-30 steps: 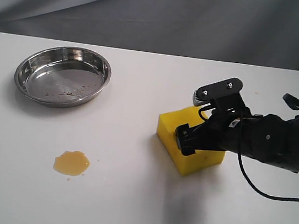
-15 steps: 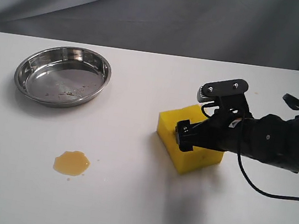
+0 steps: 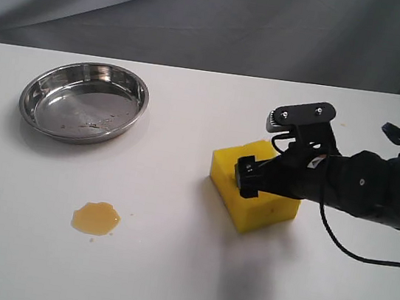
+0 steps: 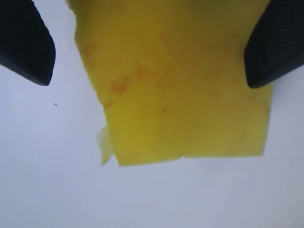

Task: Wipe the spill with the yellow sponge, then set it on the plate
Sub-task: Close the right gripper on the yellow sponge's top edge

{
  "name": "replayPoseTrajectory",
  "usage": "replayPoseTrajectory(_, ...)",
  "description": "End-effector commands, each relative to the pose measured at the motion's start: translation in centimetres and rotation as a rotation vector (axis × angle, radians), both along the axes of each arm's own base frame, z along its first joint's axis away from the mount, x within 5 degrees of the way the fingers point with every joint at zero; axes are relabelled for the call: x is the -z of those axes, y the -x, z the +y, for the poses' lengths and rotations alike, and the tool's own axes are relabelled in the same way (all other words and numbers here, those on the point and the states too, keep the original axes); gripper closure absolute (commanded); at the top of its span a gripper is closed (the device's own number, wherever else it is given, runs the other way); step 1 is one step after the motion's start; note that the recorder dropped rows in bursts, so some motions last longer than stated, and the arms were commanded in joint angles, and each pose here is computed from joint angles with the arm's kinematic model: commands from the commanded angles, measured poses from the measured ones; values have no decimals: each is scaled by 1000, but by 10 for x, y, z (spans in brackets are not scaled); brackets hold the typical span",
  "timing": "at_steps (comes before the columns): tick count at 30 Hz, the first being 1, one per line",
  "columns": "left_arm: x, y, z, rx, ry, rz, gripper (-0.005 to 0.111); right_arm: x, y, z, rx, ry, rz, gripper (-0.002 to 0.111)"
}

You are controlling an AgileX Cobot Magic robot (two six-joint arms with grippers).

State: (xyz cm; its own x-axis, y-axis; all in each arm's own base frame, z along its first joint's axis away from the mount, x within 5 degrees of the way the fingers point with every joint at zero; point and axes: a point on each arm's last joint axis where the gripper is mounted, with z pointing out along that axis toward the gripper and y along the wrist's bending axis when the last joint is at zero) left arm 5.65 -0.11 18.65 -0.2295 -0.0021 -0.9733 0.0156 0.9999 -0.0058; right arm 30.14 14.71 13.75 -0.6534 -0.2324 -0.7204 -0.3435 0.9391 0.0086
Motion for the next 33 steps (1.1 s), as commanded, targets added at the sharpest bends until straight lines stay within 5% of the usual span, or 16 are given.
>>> replayPoseTrajectory(1,1,-1,0,6,2,-2,107,-20,2,4,-1,-43,-57,3)
replayPoseTrajectory(9,1,-1,0,5,6,-2,107,-14,13,26,-140,12,-69,3)
replayPoseTrajectory(33,1,-1,0,5,6,-2,107,1,1,25,-91,22,-154,3)
